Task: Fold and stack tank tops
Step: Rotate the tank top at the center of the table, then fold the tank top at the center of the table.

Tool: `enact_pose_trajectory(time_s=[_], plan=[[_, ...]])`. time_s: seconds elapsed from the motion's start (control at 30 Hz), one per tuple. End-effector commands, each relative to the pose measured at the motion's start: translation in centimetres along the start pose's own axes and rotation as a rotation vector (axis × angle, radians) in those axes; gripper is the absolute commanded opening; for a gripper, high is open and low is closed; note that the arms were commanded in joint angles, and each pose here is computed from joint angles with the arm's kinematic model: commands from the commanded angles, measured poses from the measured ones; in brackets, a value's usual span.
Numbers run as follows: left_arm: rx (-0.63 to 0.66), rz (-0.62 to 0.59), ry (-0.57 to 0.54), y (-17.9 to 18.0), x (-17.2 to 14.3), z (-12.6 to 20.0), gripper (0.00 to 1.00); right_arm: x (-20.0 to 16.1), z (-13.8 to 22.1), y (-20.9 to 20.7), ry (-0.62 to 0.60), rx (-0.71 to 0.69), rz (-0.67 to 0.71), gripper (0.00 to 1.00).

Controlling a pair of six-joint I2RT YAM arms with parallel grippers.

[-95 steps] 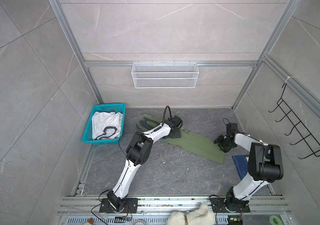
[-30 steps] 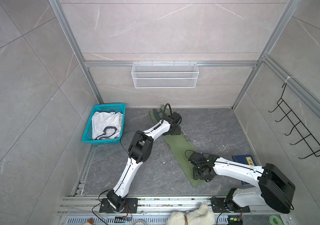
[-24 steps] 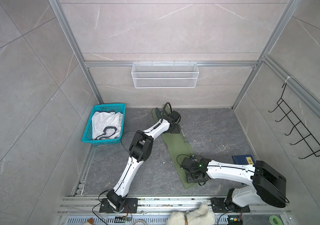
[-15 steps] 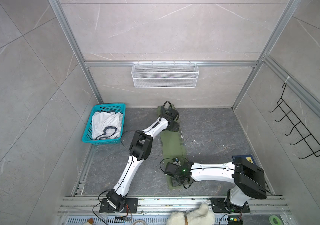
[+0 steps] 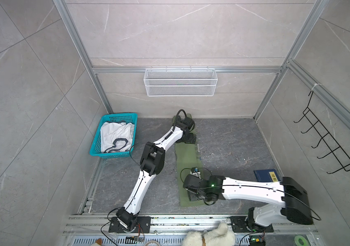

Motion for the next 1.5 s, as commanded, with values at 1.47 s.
enact_pose_trajectory(time_s=[1.47], plan=[[-0.221,0.371,0.304,3.1,-37.5,8.3,0.56,-8.3,-7.0,-8.5,0.244,0.256,-0.352,0.45]])
Point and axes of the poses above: each gripper's point midway between its finger pads, its own z axis back along the fingers, its own y axis along the line the jaws close on, x = y × z, the point moved 4 cm from there along z, back along the fingers, and after that the axes turned 5 degrees about z, right-handed, at the moved point
